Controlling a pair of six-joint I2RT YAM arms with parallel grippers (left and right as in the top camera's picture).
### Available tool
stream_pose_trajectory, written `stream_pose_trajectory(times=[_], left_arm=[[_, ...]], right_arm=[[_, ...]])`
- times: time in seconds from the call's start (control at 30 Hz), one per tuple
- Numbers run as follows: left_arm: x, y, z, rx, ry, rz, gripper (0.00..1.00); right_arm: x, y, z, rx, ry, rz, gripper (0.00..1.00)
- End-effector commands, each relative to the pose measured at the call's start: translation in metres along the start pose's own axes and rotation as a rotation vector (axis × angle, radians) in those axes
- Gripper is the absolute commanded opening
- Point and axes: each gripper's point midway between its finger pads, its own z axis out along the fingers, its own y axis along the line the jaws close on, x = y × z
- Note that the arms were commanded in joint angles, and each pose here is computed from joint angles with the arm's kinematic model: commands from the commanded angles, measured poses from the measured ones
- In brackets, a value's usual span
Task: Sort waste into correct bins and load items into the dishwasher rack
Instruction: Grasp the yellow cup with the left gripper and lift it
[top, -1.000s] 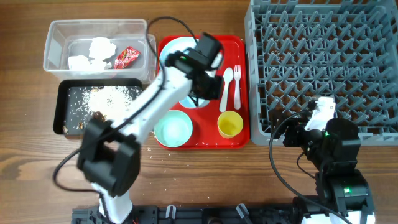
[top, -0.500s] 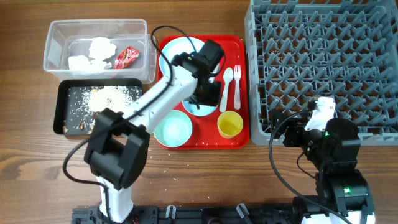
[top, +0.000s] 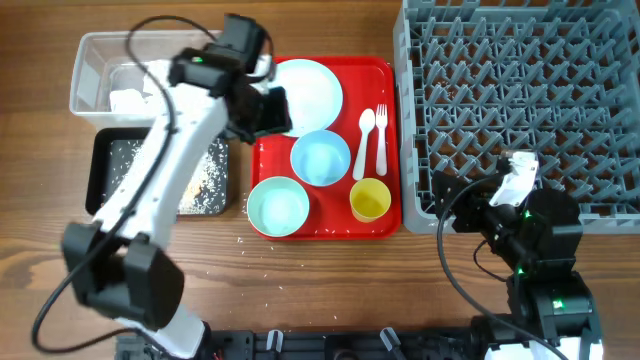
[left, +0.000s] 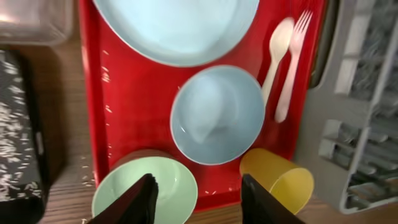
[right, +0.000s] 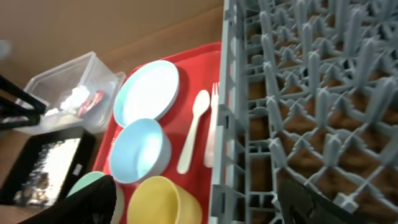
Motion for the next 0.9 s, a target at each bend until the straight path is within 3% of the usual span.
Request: stream_pose_trajectory(times=[0.0, 0.13, 0.27, 0.37, 0.57, 0.87], left_arm=[[-0.018, 0.011, -0.026, 0.033, -0.082, -0.051, 0.45], [-0.021, 0.010, -0.027, 0.038, -0.092, -0.048, 0.41], [-0.012, -0.015, -0.020, 0.056, -0.082, 0.041, 0.40], [0.002, -0.039, -0.011, 0.068, -0.059, 0.114, 0.41], [0.036, -0.074, 0.023, 0.074, 0.034, 0.217, 0.42], [0.084, -0.101, 0.089, 0.018, 0.206, 0.270, 0.41]], right_arm=[[-0.021, 0.026, 0.004, -0.081, 0.048, 0.037, 0.85], [-0.032, 0.041, 0.018, -0.077, 0.159, -0.023, 0.85], [-0.046, 0.048, 0.039, -0.034, 0.259, -0.012, 0.95], [-0.059, 0.051, 0.045, -0.030, 0.255, -0.001, 1.00], [-0.084, 0.041, 0.030, 0.003, 0.192, 0.035, 1.00], [-0.073, 0.017, 0.015, 0.080, 0.236, 0.043, 1.00]])
